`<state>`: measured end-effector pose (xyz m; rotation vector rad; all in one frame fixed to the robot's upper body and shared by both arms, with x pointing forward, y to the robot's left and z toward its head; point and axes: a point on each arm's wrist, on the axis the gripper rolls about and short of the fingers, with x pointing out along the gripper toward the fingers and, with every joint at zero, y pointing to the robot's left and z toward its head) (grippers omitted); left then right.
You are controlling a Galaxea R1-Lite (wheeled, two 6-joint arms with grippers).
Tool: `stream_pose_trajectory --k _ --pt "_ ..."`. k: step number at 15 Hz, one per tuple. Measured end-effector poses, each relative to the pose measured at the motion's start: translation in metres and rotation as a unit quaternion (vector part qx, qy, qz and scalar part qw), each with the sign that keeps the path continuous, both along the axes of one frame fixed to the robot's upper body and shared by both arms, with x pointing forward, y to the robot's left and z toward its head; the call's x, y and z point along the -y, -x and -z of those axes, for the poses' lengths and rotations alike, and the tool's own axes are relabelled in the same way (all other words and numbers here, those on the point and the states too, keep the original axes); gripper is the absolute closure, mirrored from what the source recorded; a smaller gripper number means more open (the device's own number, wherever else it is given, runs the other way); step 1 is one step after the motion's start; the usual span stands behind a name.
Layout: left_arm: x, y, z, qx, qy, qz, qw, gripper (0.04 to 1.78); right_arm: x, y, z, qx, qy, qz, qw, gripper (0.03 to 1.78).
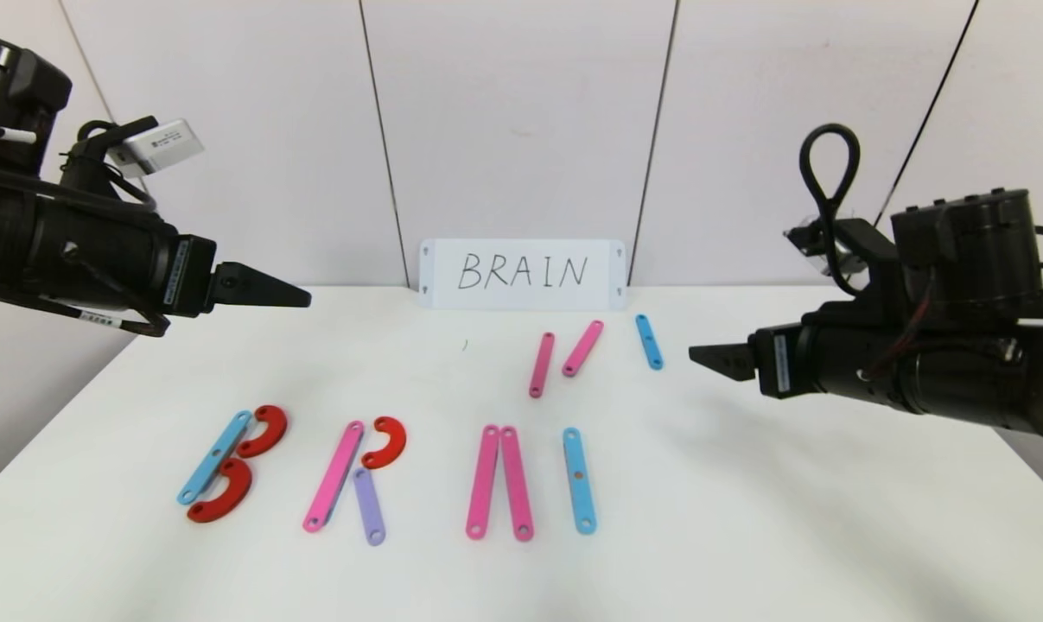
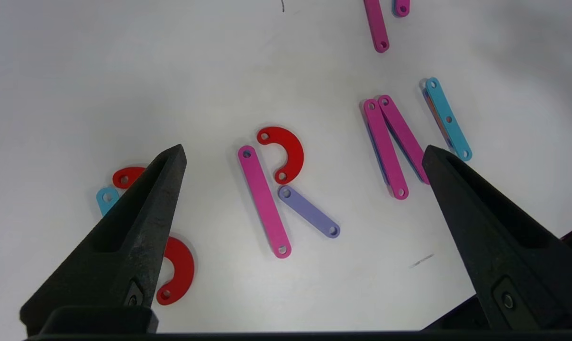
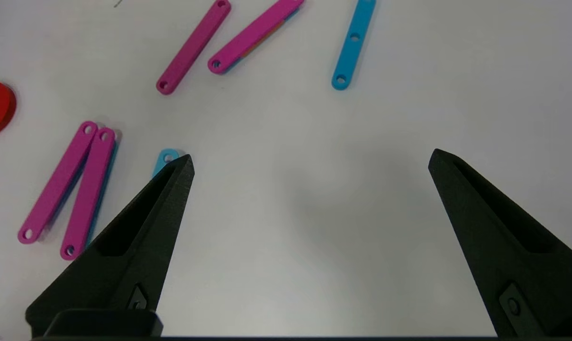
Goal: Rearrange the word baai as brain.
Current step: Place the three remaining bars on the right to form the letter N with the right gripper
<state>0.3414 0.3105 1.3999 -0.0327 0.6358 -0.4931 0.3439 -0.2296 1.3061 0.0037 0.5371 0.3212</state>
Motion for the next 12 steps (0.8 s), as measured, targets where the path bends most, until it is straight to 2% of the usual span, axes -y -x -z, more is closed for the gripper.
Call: stream_pose_trajectory --k 2,5,8,12 --pt "-0.001 0.003 -0.002 0.005 0.0 -0.002 1.0 0.08 -0.016 -0.013 -0.013 -0.001 -0.009 0.018 0.9998 0.08" --pt "-0.002 0.005 -0.003 0.008 -0.002 -0.004 1.0 0.08 -0.039 -0.042 -0.016 -0.009 -0.016 0.037 0.9992 0.08" --pt "-0.002 0.005 -0.003 0.008 -0.003 -0.004 1.0 0.08 -0.057 -0.076 -0.003 -0.017 -0.016 0.043 0.9988 0.08" --pt "-0.002 0.003 -0.001 0.005 -0.003 -0.004 1.0 0.08 -0.077 -0.116 0.03 -0.033 -0.008 0.044 0.9985 0.08"
